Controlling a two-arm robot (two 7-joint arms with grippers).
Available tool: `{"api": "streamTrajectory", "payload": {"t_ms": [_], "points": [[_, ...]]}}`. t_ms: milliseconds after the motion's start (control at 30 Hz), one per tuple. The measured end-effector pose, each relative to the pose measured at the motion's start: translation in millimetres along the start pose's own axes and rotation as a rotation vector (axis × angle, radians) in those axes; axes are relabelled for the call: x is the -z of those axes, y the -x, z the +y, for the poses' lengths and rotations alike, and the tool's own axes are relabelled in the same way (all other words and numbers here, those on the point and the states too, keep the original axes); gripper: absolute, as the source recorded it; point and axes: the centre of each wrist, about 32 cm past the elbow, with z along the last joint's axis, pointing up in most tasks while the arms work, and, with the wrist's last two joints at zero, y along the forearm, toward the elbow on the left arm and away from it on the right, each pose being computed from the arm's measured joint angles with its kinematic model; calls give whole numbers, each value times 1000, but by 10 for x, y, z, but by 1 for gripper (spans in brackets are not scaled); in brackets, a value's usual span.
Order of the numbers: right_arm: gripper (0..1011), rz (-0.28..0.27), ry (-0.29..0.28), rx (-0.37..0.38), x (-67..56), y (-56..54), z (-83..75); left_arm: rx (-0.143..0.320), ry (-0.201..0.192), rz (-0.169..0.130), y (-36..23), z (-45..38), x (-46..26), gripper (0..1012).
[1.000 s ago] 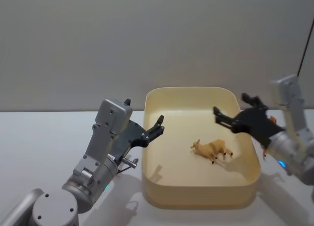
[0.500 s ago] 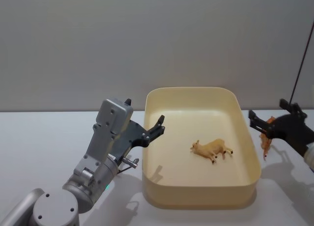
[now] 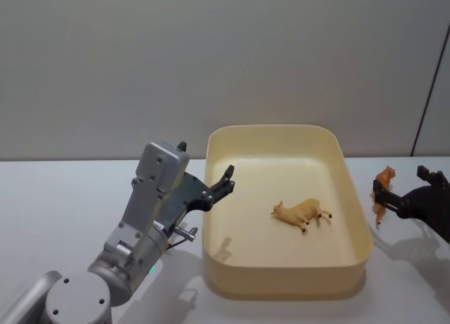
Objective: Pick up the toy alternately with two hands and place it into the central storage box.
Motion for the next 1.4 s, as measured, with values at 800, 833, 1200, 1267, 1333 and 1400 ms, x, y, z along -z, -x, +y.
{"api": "streamTrajectory", "payload": {"t_ms": [800, 833, 1200, 1267, 1333, 1400], "points": [[1001, 7, 51, 68, 253, 67, 408, 0, 0, 0, 0, 0, 0, 1001], [1001, 4, 54, 71, 266, 76, 442, 0, 0, 0, 0, 0, 0, 1001], [950, -26, 70, 102, 339, 130, 640, 0, 0, 0, 0, 0, 0, 1001], [911, -30, 72, 105, 345, 137, 660, 0, 0, 0, 0, 0, 0, 1001], [864, -34, 73, 110, 351, 142, 682, 0, 0, 0, 0, 0, 0, 1001], [813, -38, 74, 112, 357, 148, 701, 0, 0, 0, 0, 0, 0, 1001]]}}
